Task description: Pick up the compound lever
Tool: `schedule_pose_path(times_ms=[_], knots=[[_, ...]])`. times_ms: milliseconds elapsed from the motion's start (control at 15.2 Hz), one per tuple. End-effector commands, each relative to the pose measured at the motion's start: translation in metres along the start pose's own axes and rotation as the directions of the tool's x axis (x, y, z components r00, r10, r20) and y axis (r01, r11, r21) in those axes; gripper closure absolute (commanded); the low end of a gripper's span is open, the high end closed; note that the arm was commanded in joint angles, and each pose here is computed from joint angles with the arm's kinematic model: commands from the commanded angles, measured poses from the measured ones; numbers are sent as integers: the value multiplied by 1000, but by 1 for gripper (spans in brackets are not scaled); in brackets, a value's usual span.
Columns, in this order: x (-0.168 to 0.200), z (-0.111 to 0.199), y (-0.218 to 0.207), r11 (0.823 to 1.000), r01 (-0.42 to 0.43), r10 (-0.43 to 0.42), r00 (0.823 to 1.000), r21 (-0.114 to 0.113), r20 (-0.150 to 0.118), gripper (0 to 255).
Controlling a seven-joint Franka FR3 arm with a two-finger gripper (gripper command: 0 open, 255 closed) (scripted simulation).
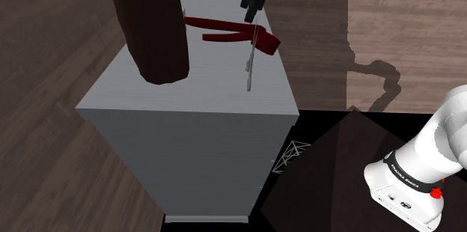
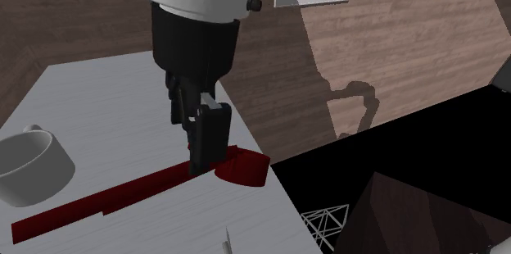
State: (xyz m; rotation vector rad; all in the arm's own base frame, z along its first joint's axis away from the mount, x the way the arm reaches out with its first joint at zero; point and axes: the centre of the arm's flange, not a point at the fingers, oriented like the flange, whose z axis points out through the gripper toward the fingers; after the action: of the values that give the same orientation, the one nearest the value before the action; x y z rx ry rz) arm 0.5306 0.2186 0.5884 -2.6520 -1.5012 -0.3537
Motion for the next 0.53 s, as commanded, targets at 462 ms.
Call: schedule_pose_path(times_ms=[462], knots=[[4,40,-8,999,52,-51,999,8,-13,0]])
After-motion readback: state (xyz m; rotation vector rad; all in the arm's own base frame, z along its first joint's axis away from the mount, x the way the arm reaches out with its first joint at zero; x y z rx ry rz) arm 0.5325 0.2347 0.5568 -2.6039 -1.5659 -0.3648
